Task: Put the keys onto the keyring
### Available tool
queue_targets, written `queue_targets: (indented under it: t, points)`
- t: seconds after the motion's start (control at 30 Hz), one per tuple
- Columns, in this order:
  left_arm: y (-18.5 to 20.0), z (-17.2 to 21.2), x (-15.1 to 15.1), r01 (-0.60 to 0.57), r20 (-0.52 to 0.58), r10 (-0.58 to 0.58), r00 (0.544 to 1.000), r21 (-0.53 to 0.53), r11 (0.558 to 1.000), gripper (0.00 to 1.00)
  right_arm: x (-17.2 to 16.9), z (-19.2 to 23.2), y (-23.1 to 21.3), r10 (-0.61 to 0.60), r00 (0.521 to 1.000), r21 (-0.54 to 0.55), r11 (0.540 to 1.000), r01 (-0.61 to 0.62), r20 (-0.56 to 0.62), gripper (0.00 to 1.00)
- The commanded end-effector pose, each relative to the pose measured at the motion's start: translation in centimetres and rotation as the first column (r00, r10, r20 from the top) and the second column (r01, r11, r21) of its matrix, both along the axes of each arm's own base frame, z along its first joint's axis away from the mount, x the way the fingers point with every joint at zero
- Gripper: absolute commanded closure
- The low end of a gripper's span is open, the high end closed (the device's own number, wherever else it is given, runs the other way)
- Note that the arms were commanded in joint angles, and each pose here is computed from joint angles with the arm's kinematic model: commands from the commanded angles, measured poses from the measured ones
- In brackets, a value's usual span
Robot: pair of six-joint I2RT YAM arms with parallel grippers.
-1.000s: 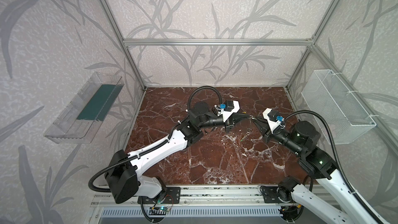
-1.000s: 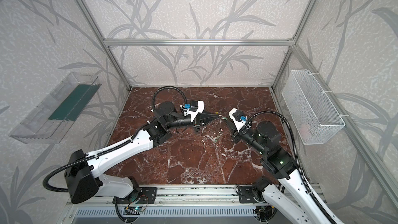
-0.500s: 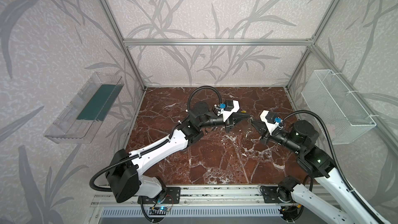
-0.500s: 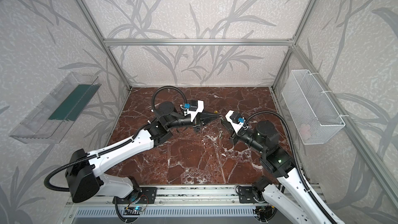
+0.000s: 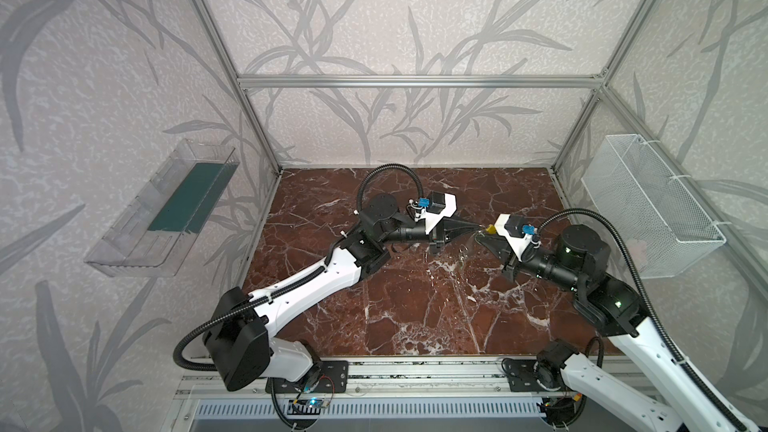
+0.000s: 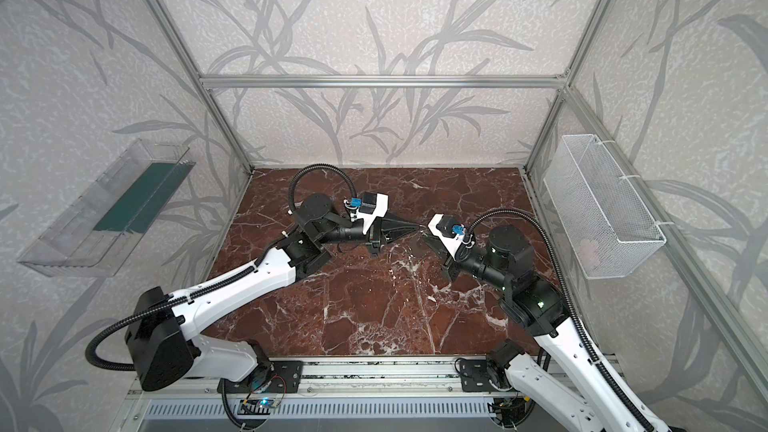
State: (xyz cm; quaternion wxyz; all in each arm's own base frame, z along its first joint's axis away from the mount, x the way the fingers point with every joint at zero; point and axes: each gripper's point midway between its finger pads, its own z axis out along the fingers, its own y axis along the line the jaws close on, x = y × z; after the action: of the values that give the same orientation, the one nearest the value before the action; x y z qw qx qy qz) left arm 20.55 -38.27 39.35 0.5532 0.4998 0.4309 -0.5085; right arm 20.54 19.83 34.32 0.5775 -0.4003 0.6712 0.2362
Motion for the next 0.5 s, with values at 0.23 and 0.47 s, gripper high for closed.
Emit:
queue_targets:
  t: [0.23, 0.47]
  points:
    - [0.8, 0.3, -1.1, 0.019, 0.086, -0.021, 0.996, 0.028, 0.999, 1.00, -1.9, 0.8, -0.2, 0.053, 0.998, -0.023, 0.998, -0.054, -0.042, 1.00]
    - [0.7, 0.3, -1.0, 0.014, 0.091, -0.017, 0.996, 0.030, 0.999, 1.00, -2.4, 0.9, 0.0, 0.076, 0.995, -0.019, 0.997, -0.078, -0.057, 1.00]
